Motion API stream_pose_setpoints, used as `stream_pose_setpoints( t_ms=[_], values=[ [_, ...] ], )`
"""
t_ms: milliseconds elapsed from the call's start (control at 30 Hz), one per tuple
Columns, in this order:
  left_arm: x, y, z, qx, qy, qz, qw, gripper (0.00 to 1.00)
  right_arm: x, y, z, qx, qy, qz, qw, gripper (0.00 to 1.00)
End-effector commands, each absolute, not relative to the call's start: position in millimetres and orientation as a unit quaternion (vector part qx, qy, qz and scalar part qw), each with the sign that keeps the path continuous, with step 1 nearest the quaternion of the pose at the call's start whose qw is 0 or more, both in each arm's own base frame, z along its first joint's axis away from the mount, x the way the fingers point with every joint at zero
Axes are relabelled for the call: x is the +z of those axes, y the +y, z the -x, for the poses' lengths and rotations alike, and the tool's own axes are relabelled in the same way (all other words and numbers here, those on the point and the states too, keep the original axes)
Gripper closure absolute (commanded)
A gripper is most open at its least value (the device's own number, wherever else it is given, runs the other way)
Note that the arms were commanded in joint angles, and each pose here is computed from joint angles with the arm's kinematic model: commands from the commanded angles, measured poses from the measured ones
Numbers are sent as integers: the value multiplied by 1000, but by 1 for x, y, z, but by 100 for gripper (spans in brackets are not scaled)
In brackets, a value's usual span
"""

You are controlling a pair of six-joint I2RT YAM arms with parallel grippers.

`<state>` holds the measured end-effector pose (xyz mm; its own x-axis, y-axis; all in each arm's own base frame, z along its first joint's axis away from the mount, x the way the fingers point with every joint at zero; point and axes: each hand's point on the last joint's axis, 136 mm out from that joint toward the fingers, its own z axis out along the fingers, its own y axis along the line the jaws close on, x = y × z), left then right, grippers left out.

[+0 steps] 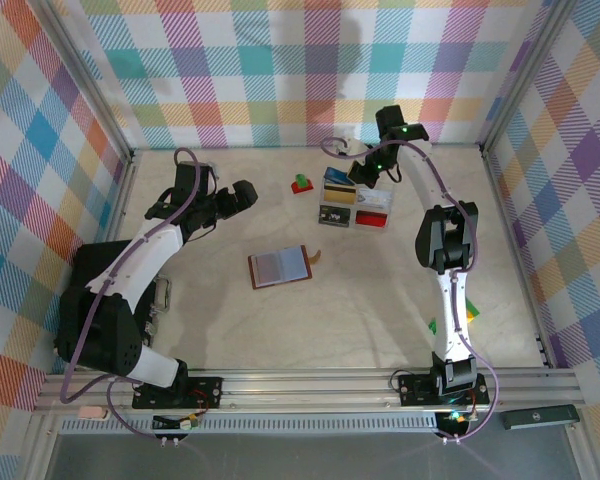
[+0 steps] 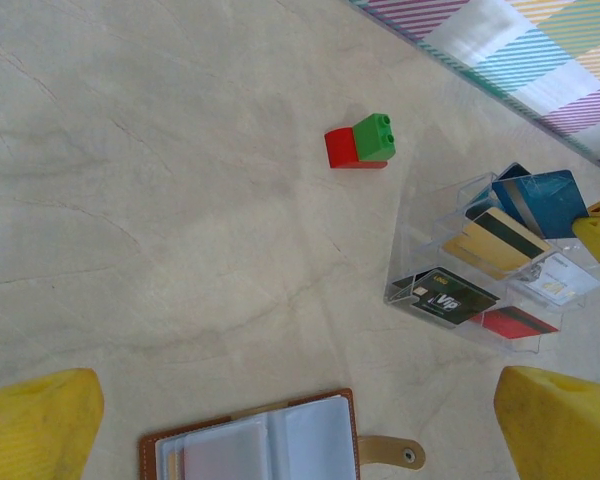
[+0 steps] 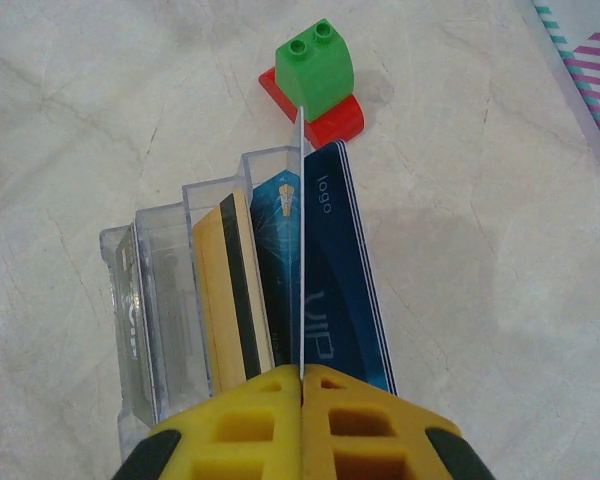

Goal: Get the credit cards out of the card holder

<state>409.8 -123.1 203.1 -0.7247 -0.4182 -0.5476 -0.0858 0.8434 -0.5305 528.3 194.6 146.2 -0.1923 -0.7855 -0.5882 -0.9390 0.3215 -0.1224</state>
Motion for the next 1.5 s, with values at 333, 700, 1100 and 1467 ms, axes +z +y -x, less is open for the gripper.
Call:
stream_pose_setpoints(
  t_ms=[333, 700, 1100, 1467],
  values=[
    [204, -122, -417, -247, 896, 144, 341, 0, 152, 186, -533, 116, 754, 576, 292, 95],
    [202, -121, -416, -248, 896, 146, 339, 0, 156, 188, -534, 117, 757, 569, 299, 87],
    [202, -120, -415, -246, 896, 148, 339, 0, 183, 196, -536, 138, 761, 541, 331, 79],
    [198, -105, -396, -226, 898, 169, 338, 0, 239, 205, -521, 194, 805, 421, 369, 64]
  ],
)
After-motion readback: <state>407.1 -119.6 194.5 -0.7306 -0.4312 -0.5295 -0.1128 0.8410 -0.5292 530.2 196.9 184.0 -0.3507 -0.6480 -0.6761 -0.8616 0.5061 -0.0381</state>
